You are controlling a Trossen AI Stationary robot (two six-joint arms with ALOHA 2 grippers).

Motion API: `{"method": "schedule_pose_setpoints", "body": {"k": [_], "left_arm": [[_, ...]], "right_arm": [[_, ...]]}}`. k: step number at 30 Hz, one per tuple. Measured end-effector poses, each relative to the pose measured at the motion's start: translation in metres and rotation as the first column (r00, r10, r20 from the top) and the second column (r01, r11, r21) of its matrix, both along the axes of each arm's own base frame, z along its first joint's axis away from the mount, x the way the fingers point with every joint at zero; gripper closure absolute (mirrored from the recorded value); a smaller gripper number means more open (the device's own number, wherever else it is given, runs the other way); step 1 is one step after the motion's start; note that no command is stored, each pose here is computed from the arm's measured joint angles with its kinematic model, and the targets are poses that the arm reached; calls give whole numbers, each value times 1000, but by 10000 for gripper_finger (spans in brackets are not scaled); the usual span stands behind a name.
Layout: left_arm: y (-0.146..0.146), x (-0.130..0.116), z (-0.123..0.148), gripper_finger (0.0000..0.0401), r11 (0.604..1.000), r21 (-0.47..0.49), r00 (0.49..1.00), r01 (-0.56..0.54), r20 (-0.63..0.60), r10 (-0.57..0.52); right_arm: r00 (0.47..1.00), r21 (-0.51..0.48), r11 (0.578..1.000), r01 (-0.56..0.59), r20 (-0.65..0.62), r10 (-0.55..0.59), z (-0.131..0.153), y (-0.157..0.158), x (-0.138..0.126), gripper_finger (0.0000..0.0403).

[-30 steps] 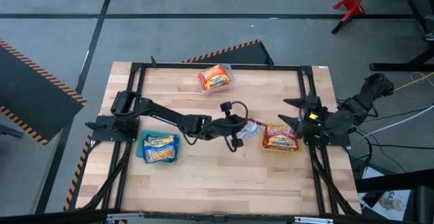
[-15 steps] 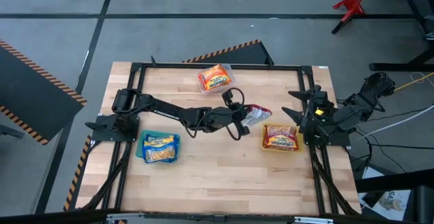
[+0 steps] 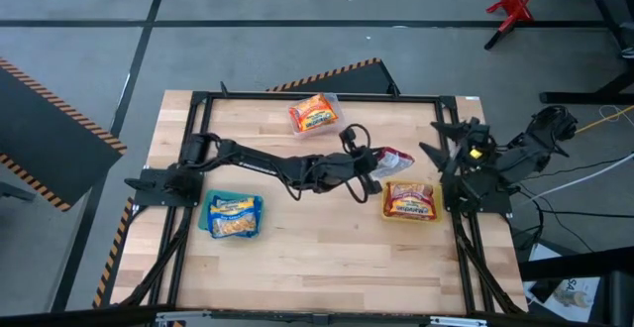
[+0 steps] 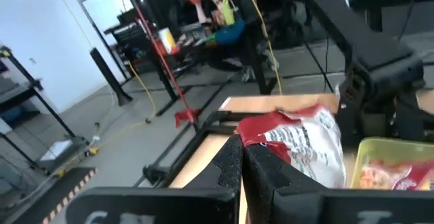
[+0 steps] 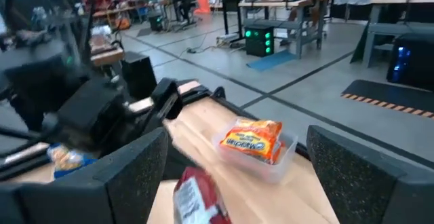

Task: Sort Maruchan noodles
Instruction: Put the red noodle pack into the yellow bin

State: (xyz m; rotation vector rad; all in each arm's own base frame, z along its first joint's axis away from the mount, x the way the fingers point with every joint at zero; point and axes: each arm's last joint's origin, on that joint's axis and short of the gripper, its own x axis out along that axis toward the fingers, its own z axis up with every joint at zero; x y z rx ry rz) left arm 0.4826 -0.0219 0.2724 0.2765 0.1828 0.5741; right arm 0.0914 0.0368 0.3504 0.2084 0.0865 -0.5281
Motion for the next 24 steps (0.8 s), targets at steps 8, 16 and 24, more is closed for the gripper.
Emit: {"method": "schedule_pose_setpoints", "body": {"k": [8,16,24], "left_arm": [[-7,27,1,401,998,61,1000,-19,5,19],[-10,47,-13,401,997,78,1000,-16,-3,16],[-14,55,-21,401,994,107,1000,-6,-29,9]], "right_arm": [[997,39,999,34,67,-36,5,-13,-16,63],[995,46,998,40,93,-44,8,-20,-25,63],[995,47,998,30,91,-35,8,-20,-26,63]]}}
